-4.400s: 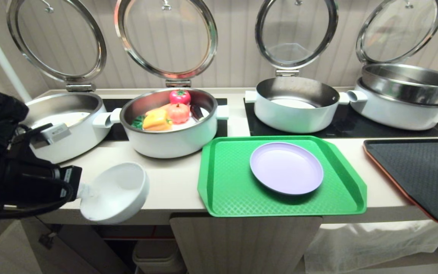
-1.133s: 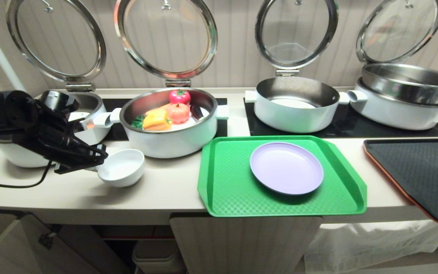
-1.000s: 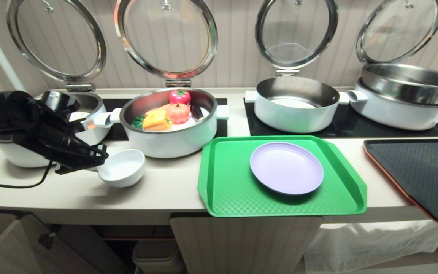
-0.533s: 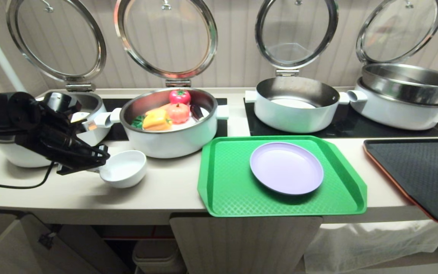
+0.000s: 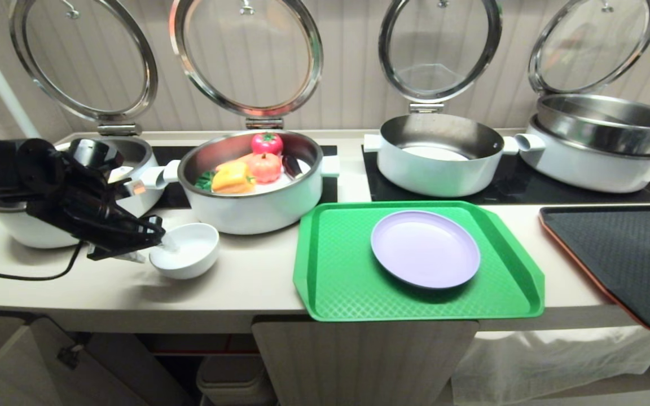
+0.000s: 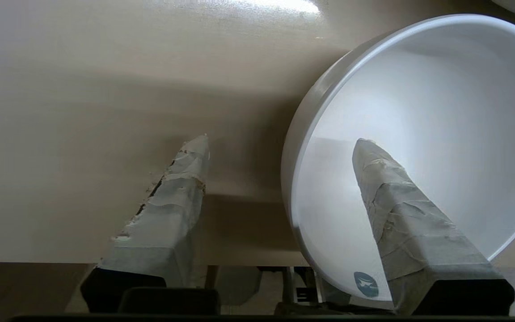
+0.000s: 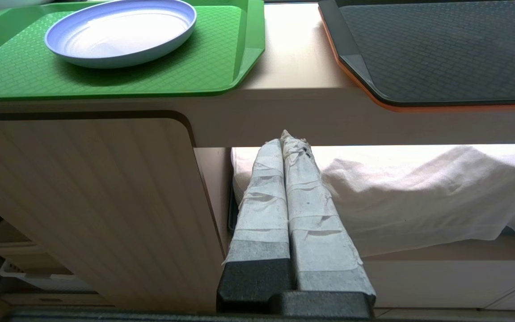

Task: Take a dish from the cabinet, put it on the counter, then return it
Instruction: Place it on the table

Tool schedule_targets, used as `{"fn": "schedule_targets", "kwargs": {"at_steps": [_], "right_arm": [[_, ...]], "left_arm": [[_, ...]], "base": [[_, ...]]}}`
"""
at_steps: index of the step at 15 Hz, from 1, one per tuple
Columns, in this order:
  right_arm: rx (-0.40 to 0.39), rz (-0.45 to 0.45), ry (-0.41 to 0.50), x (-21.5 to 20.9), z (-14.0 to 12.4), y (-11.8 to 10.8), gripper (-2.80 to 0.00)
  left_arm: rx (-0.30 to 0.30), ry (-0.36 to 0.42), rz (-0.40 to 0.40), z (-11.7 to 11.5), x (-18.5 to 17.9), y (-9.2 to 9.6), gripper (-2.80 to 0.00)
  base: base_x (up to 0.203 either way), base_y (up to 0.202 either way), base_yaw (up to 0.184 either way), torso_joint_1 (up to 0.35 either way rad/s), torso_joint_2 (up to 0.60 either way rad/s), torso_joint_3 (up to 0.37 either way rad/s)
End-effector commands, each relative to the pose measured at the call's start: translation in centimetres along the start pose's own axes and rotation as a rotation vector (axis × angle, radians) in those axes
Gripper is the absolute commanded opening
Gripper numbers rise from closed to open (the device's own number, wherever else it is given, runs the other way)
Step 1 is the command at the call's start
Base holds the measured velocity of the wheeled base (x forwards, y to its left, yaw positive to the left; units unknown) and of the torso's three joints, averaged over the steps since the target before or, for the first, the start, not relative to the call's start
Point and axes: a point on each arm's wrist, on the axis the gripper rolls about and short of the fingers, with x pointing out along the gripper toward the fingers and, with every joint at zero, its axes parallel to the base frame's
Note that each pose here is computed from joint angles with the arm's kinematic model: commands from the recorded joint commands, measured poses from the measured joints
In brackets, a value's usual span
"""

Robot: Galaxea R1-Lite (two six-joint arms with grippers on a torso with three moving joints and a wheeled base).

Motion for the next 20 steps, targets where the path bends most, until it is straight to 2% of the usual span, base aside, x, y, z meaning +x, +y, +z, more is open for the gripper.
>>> {"fn": "schedule_targets", "kwargs": {"at_steps": [1, 4, 8, 12, 16, 20], "right_arm": [[0.0, 0.0, 0.001, 0.0, 0.0, 0.0, -2.8], [0.0, 0.0, 0.002, 0.0, 0.0, 0.0, -2.8], [0.0, 0.0, 0.002, 0.0, 0.0, 0.0, -2.8], [0.0, 0.0, 0.0, 0.0, 0.0, 0.0, -2.8], [0.0, 0.0, 0.0, 0.0, 0.0, 0.0, -2.8], [0.0, 0.0, 0.001, 0.0, 0.0, 0.0, -2.8]], "left_arm": [[0.001, -0.015, -0.004, 0.1, -0.1, -0.1, 0.0], [0.009, -0.063, -0.021, 0.2, -1.1, -0.3, 0.0], [0.021, -0.108, -0.062, -1.2, -2.5, -0.5, 0.0], [0.034, -0.169, -0.071, -3.1, -4.0, -0.6, 0.0], [0.061, -0.284, -0.102, -5.0, -6.1, -0.7, 0.0], [0.078, -0.355, -0.12, -8.1, -8.3, -0.8, 0.0]], "base": [[0.0, 0.0, 0.0, 0.0, 0.0, 0.0], [0.0, 0.0, 0.0, 0.0, 0.0, 0.0], [0.0, 0.0, 0.0, 0.0, 0.0, 0.0], [0.0, 0.0, 0.0, 0.0, 0.0, 0.0], [0.0, 0.0, 0.0, 0.0, 0.0, 0.0], [0.0, 0.0, 0.0, 0.0, 0.0, 0.0]]}}
